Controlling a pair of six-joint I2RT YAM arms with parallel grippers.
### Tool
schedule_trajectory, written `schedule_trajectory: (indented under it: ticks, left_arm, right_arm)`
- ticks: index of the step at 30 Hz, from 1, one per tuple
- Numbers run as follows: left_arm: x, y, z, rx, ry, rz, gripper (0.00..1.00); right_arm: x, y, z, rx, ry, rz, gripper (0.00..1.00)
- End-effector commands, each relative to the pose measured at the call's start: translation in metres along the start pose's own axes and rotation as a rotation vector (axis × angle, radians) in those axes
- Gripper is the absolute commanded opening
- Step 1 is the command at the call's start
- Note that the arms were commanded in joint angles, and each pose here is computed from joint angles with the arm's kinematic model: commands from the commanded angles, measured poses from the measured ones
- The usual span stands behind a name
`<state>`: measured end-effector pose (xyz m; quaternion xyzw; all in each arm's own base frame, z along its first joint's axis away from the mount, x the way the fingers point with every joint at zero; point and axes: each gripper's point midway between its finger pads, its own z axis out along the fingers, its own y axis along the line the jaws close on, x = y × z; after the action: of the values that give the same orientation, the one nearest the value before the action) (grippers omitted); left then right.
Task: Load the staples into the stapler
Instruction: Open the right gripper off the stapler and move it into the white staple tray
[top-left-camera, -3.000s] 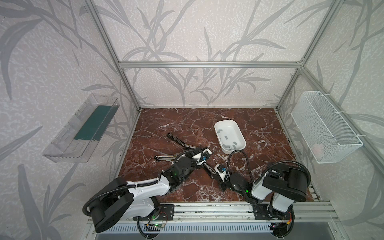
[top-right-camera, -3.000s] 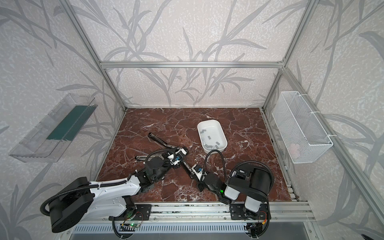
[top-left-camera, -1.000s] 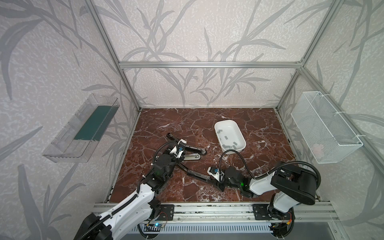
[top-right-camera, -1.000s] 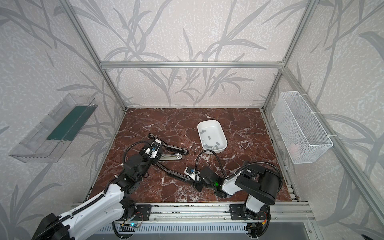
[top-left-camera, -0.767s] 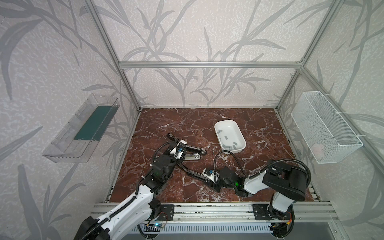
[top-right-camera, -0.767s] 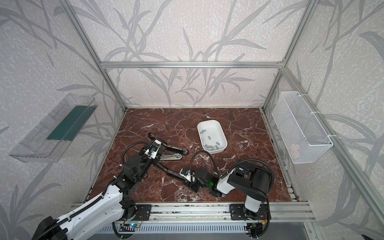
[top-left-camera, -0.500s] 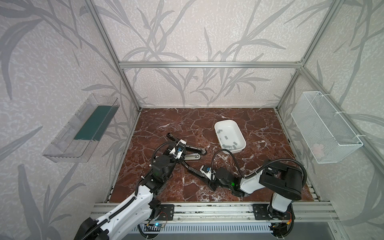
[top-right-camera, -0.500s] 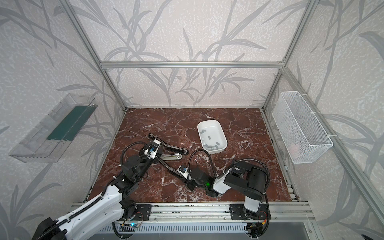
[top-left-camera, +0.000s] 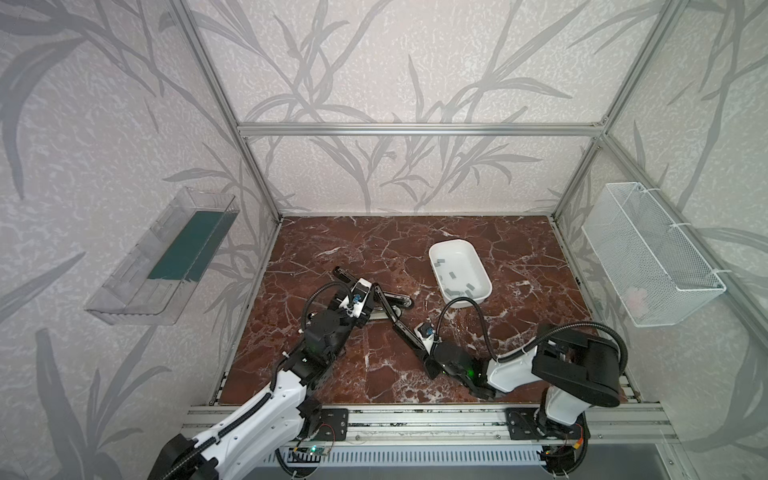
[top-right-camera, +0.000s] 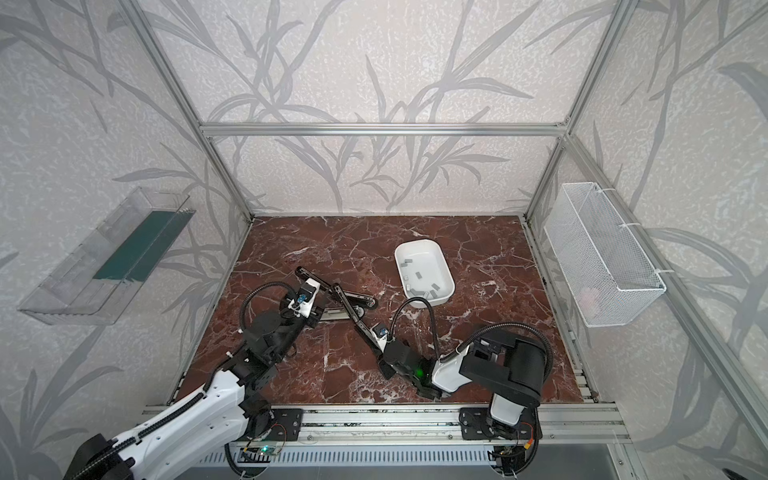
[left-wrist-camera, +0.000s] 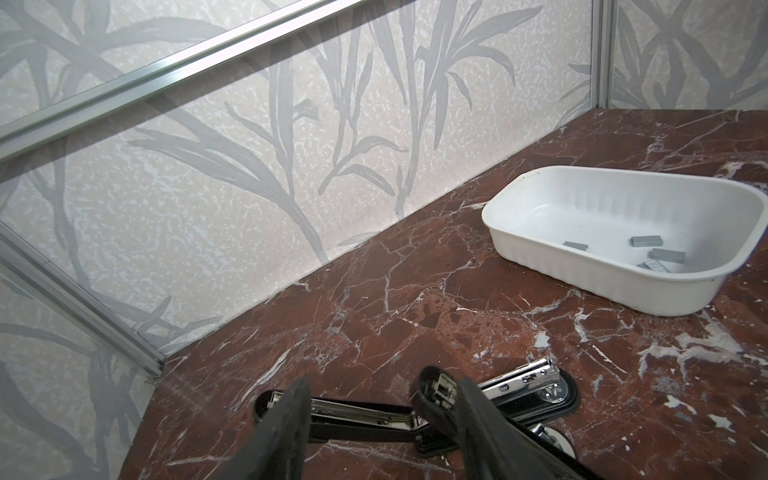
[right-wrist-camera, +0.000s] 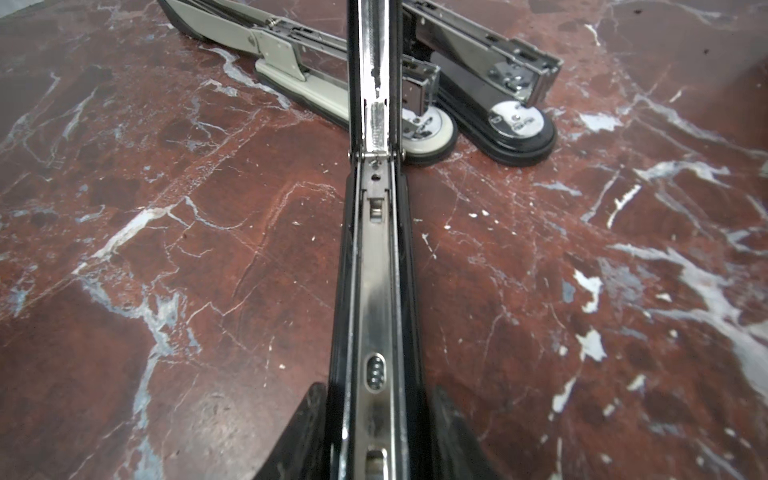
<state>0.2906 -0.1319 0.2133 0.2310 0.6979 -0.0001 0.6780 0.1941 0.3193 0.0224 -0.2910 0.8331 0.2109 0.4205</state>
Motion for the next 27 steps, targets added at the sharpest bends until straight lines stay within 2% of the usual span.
schedule_trajectory:
  ticks: [1,4,6,10,13,16,19,21,24,27]
  left_arm:
    - [-0.029,0.017,0.003,-0.061,-0.060,-0.122,0.70]
    - [-0.038,0.031,0.000,-0.114,-0.044,-0.224,0.83]
    - [-0.041,0.040,-0.008,-0.152,-0.075,-0.318,0.99]
    - [-0.048,0.037,-0.024,-0.108,-0.162,-0.389,0.99]
    - [-0.049,0.037,-0.036,-0.085,-0.171,-0.405,0.99]
    - [-0.045,0.040,-0.040,-0.100,-0.168,-0.440,0.99]
    - [-0.039,0.043,-0.037,-0.130,-0.124,-0.440,0.99]
    - [-0.035,0.040,-0.032,-0.122,-0.081,-0.440,0.99]
    - [-0.033,0.036,-0.028,-0.104,-0.047,-0.439,0.99]
    - [-0.032,0.035,-0.027,-0.103,-0.044,-0.432,0.99]
  right_arm:
    - [-0.010,0.002,-0.019,0.010,0.019,0.065,0.49]
    - [-0.045,0.002,-0.053,0.017,0.016,0.087,0.56]
    - [-0.070,-0.011,-0.081,0.085,0.008,0.106,0.59]
    - [-0.112,-0.049,-0.126,0.207,-0.054,0.160,0.63]
    - [-0.133,-0.106,-0.132,0.306,-0.014,0.300,0.53]
    - [-0.143,-0.155,-0.114,0.405,0.052,0.362,0.51]
    - [-0.140,-0.189,-0.079,0.453,0.209,0.385,0.49]
    - [-0.130,-0.200,-0.056,0.472,0.331,0.368,0.49]
    - [-0.111,-0.210,-0.017,0.448,0.446,0.368,0.49]
    - [-0.091,-0.215,0.011,0.418,0.569,0.380,0.45]
